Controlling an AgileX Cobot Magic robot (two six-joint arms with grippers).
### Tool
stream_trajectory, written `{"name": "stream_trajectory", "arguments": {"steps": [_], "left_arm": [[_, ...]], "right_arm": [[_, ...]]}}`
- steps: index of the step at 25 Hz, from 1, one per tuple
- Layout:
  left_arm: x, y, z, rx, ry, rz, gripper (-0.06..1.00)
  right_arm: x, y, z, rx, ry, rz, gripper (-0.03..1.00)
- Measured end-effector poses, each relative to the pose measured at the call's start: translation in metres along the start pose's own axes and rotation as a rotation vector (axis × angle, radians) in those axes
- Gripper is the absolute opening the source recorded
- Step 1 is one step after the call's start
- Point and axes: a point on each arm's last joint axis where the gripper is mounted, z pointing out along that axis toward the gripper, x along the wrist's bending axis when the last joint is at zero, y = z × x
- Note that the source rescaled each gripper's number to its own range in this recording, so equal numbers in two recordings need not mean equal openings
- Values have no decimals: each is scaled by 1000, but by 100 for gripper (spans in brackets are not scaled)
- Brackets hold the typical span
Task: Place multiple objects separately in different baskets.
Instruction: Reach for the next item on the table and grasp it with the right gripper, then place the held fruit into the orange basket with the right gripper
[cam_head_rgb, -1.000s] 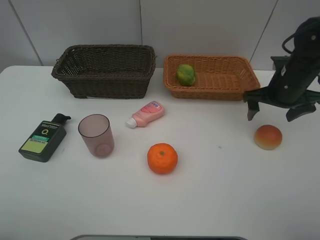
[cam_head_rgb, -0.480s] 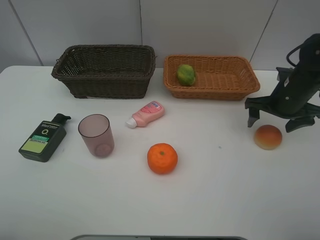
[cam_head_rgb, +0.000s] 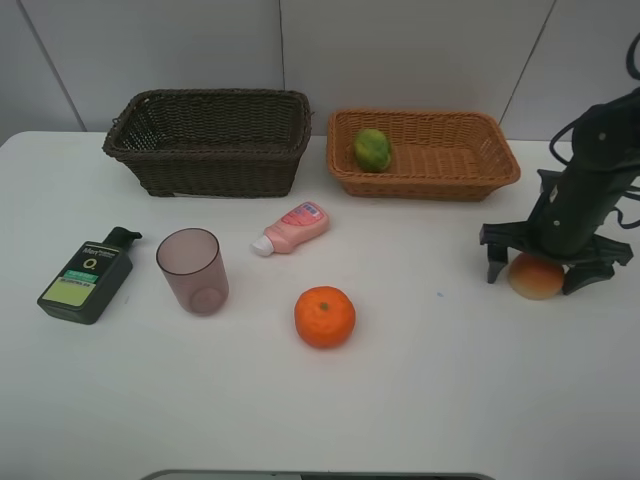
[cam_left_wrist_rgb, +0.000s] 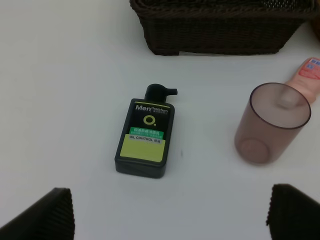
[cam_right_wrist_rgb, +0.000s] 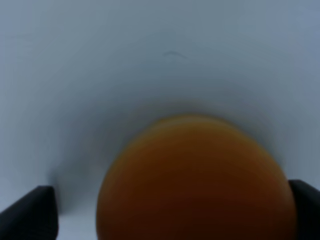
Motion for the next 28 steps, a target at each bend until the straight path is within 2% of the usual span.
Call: {"name": "stream_trajectory", "arguments": {"steps": [2, 4, 5, 6, 7, 28], "left_arm": [[0, 0, 0, 0, 0, 0, 99], [0, 0, 0, 0, 0, 0, 99], [0, 0, 0, 0, 0, 0, 99], [0, 0, 0, 0, 0, 0, 99], [0, 0, 0, 0, 0, 0, 99], [0, 0, 0, 0, 0, 0, 99]], "right_arm": [[0, 0, 1, 3, 0, 0, 95], [0, 0, 1, 3, 0, 0, 73], [0, 0, 1, 2, 0, 0, 51], [0, 0, 1, 2, 0, 0, 20], [0, 0, 1, 2, 0, 0, 0], [0, 0, 0, -2, -5, -9, 0]]}}
